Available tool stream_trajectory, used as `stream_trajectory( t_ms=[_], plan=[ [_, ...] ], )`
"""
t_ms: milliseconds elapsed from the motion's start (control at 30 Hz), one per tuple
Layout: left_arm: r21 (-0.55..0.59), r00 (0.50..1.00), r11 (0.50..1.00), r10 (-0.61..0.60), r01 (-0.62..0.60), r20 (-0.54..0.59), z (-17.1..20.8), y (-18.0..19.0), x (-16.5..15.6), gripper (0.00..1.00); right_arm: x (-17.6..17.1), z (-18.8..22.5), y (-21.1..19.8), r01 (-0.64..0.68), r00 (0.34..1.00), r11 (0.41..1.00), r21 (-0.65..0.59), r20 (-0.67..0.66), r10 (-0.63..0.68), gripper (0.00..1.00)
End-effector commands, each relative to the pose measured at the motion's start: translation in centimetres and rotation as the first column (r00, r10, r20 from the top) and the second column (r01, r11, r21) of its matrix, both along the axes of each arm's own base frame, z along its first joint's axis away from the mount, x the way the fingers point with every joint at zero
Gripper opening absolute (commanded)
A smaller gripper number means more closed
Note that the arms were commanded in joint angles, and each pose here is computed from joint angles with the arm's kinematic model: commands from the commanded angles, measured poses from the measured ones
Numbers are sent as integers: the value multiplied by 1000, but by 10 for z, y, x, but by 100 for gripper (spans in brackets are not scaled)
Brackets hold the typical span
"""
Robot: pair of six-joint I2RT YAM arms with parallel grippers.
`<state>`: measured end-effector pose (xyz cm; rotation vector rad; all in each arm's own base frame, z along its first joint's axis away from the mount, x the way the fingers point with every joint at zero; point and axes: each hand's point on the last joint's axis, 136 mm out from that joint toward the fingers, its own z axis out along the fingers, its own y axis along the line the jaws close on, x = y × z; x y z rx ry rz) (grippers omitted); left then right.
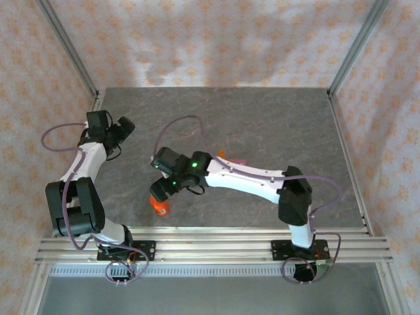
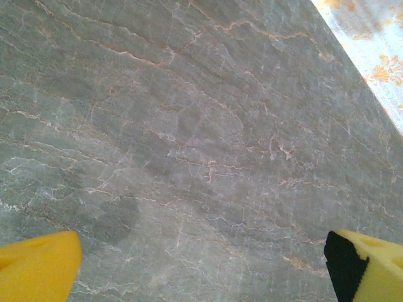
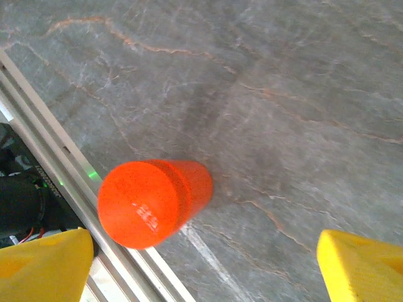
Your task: Sort the pills into containers
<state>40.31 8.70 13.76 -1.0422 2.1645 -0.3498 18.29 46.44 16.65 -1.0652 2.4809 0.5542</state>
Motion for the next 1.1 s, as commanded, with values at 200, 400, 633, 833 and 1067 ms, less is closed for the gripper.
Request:
stream_trajectory(
  t_ms=[200, 400, 633, 833, 1067],
  plan=[
    [-71, 999, 997, -17, 15, -32, -30, 5, 3, 100, -13, -28, 31, -79, 997, 992, -96, 14, 81, 92],
    [-87, 1000, 996, -14, 12, -22, -29, 6, 5, 100, -14, -50, 37, -84, 996, 986, -144, 1, 85, 92],
    [-98, 1000, 995, -16, 15, -15, -30, 5, 7, 100, -16, -66, 39, -87, 996, 983, -160, -26, 84, 82],
    [-110, 1000, 994, -23, 22, -5, -30, 3, 8, 100, -16, -66, 38, -82, 997, 983, -162, -24, 79, 49],
    [-165, 999, 985, -41, 45, 28, -29, -6, 12, 100, -1, -40, 25, -30, 999, 989, -146, 21, 34, 38]
  ],
)
